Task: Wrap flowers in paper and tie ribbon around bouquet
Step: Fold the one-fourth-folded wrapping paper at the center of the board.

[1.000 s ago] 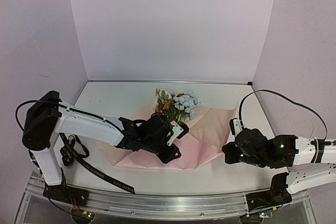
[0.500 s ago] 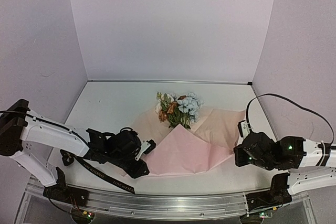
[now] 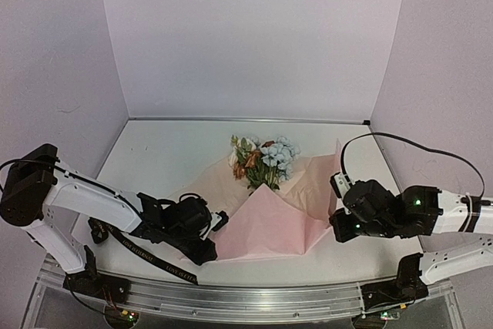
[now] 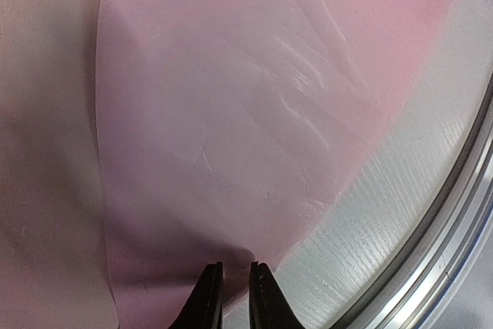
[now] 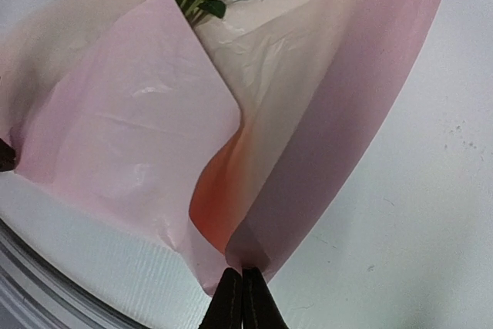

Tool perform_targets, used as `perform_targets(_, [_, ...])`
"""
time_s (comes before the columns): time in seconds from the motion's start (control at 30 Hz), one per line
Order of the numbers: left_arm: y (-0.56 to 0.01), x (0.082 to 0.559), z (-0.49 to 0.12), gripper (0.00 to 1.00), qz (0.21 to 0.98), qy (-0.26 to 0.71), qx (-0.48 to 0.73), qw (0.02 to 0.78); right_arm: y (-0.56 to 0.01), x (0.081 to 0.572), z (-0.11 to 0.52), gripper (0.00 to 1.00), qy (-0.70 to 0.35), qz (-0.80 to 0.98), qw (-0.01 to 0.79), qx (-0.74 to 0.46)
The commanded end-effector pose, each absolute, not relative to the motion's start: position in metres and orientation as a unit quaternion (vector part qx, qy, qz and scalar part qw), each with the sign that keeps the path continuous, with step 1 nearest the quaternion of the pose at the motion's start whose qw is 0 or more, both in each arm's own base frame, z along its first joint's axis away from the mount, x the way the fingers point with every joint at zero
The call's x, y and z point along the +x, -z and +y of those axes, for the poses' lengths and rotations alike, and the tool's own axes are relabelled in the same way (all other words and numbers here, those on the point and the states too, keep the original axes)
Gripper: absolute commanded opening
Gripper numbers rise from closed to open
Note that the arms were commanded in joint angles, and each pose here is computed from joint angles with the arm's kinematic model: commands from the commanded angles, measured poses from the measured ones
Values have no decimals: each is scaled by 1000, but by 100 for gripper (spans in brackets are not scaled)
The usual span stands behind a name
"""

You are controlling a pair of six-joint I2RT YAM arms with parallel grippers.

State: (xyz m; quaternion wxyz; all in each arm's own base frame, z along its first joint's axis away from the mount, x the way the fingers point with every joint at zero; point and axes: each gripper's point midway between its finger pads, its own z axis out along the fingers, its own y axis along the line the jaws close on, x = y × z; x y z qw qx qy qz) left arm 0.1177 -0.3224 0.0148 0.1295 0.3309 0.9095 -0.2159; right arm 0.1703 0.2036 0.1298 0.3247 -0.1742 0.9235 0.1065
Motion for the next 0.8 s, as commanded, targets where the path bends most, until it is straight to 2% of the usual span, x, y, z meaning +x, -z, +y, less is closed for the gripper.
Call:
perform_targets(0.0, [-22,125,-330,14,907,225,324,150,-149,164,261,0,-190,917,285,-206])
perform_targets(0.3, [-29,127,-328,14,906,224,321,159,-144,156,357,0,-301,903,190,-242])
perform_targets(0.77, [-54,135,-327,20,906,229,310,177,-77,205,437,0,-413,900,83,-113])
